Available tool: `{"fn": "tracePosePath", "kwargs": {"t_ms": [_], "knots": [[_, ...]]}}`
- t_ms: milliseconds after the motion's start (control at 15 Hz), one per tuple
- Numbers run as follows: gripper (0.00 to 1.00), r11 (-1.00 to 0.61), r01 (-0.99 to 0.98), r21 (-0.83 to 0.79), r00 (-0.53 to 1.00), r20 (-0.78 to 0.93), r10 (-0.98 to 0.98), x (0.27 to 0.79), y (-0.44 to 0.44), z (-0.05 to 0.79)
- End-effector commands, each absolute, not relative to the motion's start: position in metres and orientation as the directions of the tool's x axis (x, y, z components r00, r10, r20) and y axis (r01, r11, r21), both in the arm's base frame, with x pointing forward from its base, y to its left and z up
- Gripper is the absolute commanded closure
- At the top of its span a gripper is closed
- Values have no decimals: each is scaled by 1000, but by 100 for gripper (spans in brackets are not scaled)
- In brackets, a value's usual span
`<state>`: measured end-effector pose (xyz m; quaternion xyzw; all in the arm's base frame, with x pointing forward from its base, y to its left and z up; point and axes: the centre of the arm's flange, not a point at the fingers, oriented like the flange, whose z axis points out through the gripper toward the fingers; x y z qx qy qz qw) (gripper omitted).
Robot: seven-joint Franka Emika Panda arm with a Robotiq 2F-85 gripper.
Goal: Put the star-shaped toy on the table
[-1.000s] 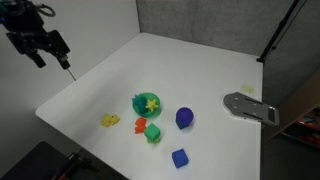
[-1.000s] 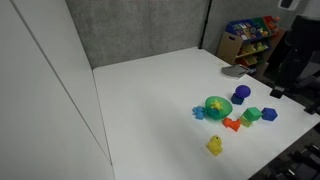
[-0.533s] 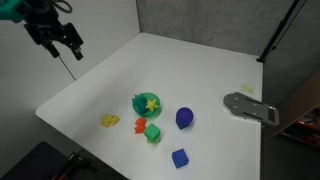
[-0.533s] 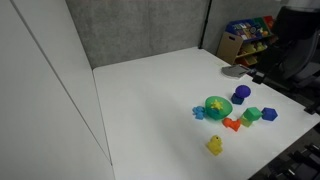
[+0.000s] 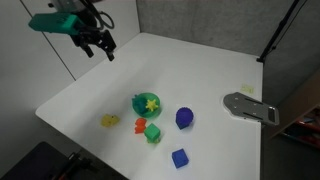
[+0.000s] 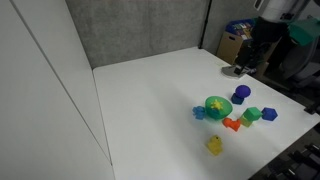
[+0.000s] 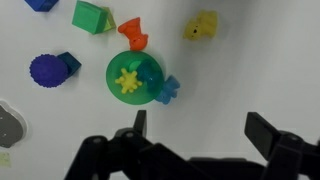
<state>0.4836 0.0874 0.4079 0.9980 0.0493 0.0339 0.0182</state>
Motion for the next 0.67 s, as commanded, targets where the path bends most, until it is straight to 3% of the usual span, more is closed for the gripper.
{"fn": "tracePosePath", "kwargs": {"t_ms": [0,600], "knots": [[0,-998,34,54,994,100,39,518,69,382],[0,-996,-93,-5,995,41,-93,558,16,291]]}}
